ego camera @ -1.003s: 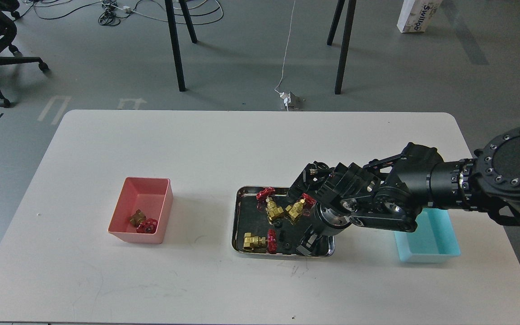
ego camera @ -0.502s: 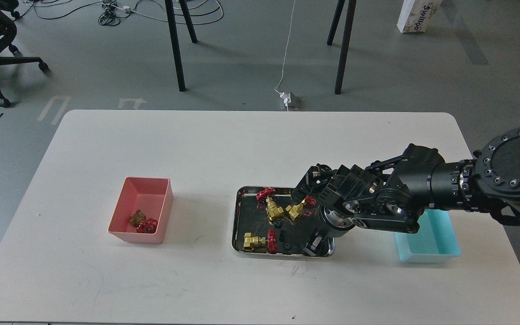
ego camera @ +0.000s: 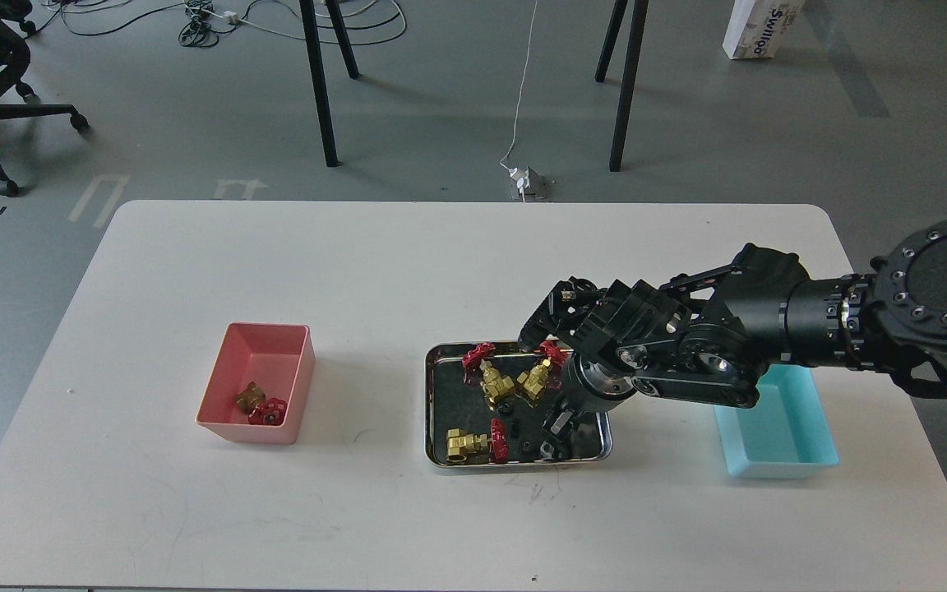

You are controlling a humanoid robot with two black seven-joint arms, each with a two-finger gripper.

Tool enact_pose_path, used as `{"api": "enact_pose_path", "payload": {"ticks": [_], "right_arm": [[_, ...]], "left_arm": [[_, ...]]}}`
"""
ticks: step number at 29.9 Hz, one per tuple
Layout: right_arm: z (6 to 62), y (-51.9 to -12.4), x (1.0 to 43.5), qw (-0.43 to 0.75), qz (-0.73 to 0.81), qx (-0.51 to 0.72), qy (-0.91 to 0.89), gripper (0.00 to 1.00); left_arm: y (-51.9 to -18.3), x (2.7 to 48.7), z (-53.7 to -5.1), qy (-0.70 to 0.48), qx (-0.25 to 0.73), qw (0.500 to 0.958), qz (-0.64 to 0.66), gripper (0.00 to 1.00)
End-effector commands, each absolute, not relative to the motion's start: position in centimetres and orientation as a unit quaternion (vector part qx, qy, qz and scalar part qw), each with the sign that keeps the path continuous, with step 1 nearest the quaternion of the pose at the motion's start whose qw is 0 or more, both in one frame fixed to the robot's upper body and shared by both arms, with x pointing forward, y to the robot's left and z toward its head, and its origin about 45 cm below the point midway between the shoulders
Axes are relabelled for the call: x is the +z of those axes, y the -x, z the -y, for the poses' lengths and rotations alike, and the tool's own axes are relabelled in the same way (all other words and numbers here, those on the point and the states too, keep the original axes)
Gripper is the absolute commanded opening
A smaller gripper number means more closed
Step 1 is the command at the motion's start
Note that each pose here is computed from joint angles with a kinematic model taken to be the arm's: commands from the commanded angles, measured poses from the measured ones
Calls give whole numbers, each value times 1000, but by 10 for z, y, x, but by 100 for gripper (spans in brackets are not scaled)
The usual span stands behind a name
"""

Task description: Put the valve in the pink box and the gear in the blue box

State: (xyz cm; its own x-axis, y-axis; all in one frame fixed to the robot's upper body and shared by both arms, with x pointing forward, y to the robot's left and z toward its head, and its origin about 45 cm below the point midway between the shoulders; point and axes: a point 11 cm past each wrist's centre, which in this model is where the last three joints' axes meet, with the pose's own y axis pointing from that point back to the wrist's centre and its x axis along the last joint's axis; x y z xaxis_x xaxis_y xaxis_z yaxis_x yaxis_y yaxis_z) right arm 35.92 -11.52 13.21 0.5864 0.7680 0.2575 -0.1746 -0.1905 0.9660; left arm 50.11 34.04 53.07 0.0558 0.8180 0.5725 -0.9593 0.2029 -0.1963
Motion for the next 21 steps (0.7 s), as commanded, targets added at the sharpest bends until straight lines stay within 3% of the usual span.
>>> {"api": "enact_pose_path", "payload": {"ticks": [1, 7, 13, 21], "right_arm": [[134, -399, 185, 592, -130, 392, -692, 6], [239, -402, 236, 600, -30, 338, -725, 7], [345, -356, 229, 632, 26, 250, -733, 7], [384, -332, 203, 659, 24, 213, -721, 13]], "left_arm": [[-501, 529, -341, -122, 620, 717, 295, 93], [-501, 524, -344, -126, 620, 717, 292, 93], [-501, 523, -344, -125, 619, 718, 293, 93], [-499, 530, -350, -123, 623, 714, 295, 93]]}}
